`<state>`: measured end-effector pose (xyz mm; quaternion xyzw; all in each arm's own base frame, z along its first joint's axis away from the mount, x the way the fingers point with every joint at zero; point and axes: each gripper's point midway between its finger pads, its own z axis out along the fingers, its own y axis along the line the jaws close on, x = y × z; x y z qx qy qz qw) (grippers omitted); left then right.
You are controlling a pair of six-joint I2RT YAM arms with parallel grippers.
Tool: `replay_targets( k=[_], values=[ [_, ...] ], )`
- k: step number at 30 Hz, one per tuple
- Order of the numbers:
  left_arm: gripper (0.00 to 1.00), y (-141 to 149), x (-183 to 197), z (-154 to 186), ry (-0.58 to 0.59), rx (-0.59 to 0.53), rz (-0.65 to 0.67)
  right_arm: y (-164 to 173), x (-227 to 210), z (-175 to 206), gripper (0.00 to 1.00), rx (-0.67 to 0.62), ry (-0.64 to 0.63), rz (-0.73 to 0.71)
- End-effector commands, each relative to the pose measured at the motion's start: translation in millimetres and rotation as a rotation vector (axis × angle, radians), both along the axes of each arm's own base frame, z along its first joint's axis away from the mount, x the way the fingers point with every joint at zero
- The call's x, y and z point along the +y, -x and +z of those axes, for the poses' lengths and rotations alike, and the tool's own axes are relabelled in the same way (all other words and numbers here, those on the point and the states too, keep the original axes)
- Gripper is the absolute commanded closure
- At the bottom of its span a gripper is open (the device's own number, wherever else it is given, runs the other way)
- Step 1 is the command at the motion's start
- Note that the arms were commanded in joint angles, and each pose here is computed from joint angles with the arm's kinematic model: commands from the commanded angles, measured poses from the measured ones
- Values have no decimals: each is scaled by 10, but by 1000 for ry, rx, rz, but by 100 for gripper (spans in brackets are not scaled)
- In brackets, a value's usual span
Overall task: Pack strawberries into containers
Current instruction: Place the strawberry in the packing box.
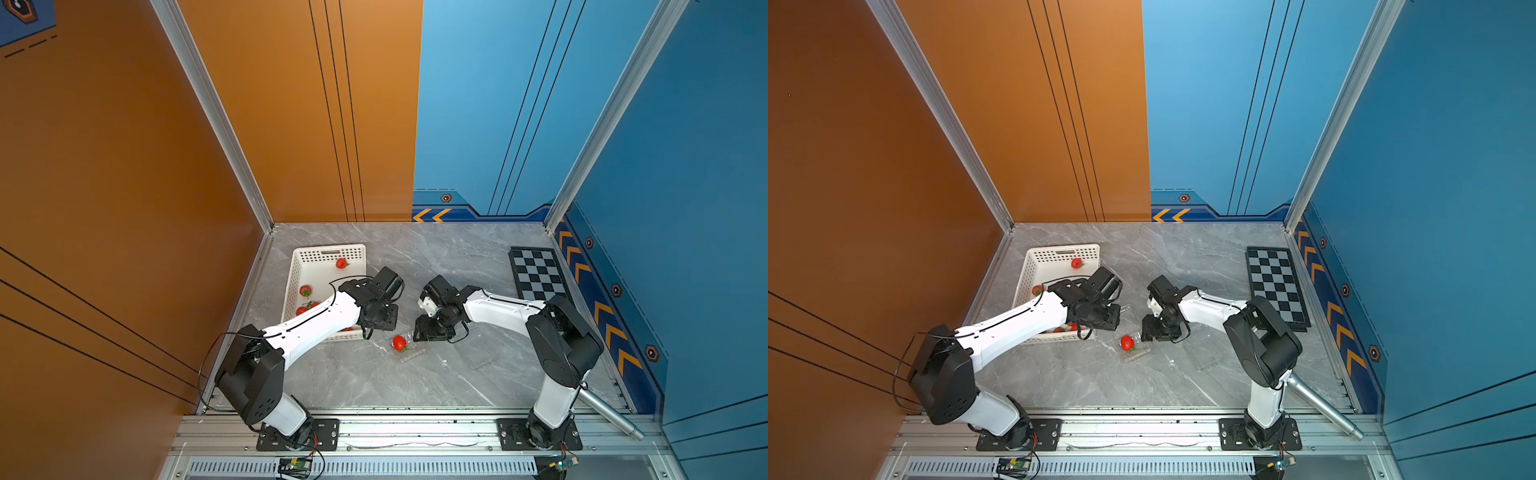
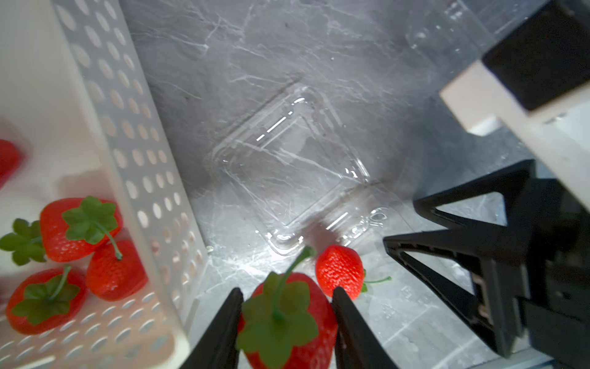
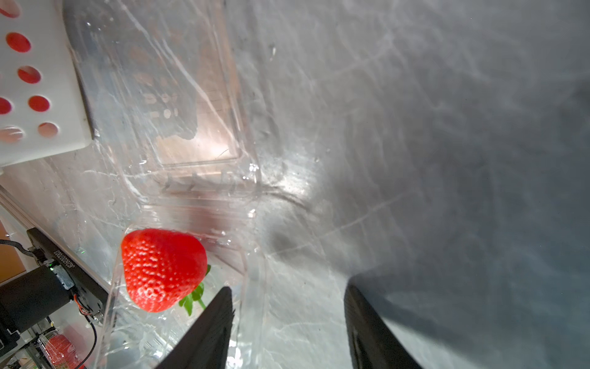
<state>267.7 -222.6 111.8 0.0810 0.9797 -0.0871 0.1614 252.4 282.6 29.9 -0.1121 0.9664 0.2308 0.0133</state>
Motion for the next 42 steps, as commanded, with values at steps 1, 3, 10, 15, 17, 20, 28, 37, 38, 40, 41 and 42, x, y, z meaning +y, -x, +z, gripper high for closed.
replay_targets(
  k=[1,3,10,15,17,20,28,37,38,40,41,42],
  values=[
    [75,134,-55,22,-5,10,-8,136,-229,-376,41,55,120,-18],
    [75,199,-142,7,-3,18,-29,134,-253,-376,40,49,126,-22],
    [75,425,-497,-84,-5,52,-114,130,-319,-400,38,44,143,-43],
    [75,590,-728,-187,38,84,-151,143,-372,-448,37,49,155,-59],
    [75,649,-767,-227,36,96,-159,145,-400,-469,37,53,159,-66],
    [76,709,-803,-287,29,115,-169,133,-446,-484,36,51,163,-84],
    [76,834,-838,-474,0,173,-177,108,-562,-530,34,45,177,-123],
    [74,788,-790,-627,-55,171,-156,85,-558,-516,34,39,160,-131],
    [73,779,-782,-631,-57,171,-153,86,-556,-512,34,38,159,-131],
    [73,766,-772,-638,-61,169,-149,78,-567,-500,34,32,159,-136],
    [73,761,-766,-646,-64,168,-147,69,-580,-492,33,26,162,-141],
    [73,758,-752,-649,-66,169,-143,63,-595,-481,33,21,163,-147]
  ],
)
